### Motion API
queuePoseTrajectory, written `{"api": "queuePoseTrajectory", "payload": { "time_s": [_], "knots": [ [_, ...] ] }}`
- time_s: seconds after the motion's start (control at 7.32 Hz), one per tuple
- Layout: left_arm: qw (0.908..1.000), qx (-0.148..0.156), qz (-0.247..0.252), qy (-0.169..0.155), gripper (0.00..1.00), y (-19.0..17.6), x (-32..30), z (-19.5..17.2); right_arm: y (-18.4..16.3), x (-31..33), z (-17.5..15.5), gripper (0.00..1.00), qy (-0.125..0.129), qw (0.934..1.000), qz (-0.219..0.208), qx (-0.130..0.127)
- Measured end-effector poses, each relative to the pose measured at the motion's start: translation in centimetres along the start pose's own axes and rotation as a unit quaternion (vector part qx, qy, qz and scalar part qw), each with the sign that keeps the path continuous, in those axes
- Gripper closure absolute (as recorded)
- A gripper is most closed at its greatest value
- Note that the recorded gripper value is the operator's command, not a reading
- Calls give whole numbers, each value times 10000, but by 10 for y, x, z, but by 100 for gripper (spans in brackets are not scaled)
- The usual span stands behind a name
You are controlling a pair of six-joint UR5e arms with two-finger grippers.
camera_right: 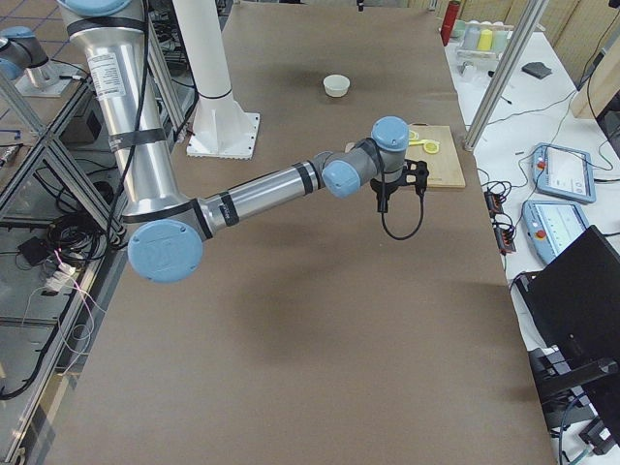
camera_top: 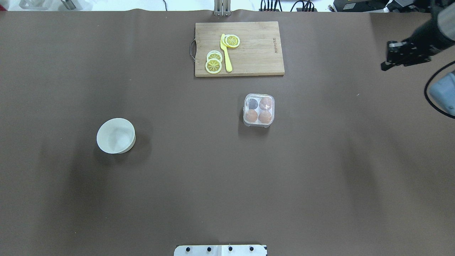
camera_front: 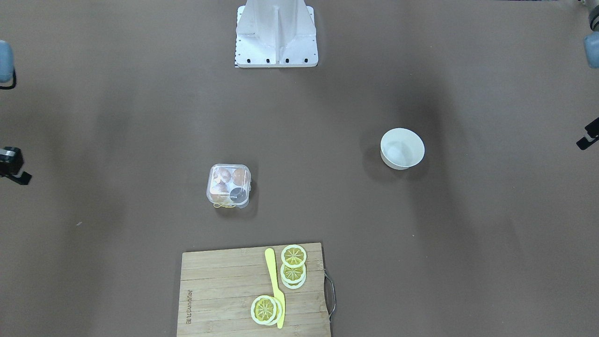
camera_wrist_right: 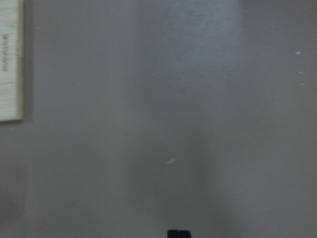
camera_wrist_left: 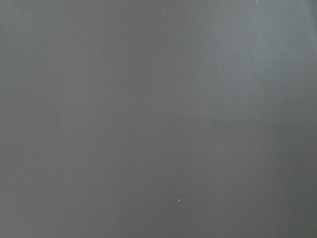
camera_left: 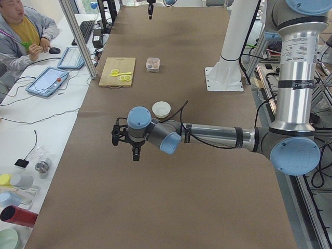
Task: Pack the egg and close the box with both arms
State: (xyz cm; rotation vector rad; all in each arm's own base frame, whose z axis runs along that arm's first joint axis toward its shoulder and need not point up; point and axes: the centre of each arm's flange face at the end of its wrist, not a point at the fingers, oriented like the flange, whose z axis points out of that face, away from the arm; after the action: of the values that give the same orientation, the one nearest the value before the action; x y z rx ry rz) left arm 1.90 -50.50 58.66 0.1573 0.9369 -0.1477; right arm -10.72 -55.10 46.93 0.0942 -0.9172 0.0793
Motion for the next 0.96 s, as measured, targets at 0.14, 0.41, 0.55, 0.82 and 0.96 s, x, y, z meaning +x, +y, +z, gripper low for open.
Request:
{"api": "queuePoseTrajectory", "payload": {
  "time_s": [0.14,0.41,0.55,0.82,0.96],
  "knots": [
    [9999,-65,87,-35,2,7,-7,3,10,49,-4,25,258,9992,-269,-118],
    [9992,-285,240,-152,2,14,-21,9,15,117,-19,0,733,9940,-703,-410],
    [9982,-461,265,-260,2,16,-32,9,15,140,-23,0,887,9913,-818,-527],
    [9958,-729,298,-461,2,16,-66,-8,15,178,-21,0,1076,9876,-908,-688],
    [9946,-859,250,-533,2,17,-77,-19,15,191,-18,0,1103,9864,-947,-760]
  ]
}}
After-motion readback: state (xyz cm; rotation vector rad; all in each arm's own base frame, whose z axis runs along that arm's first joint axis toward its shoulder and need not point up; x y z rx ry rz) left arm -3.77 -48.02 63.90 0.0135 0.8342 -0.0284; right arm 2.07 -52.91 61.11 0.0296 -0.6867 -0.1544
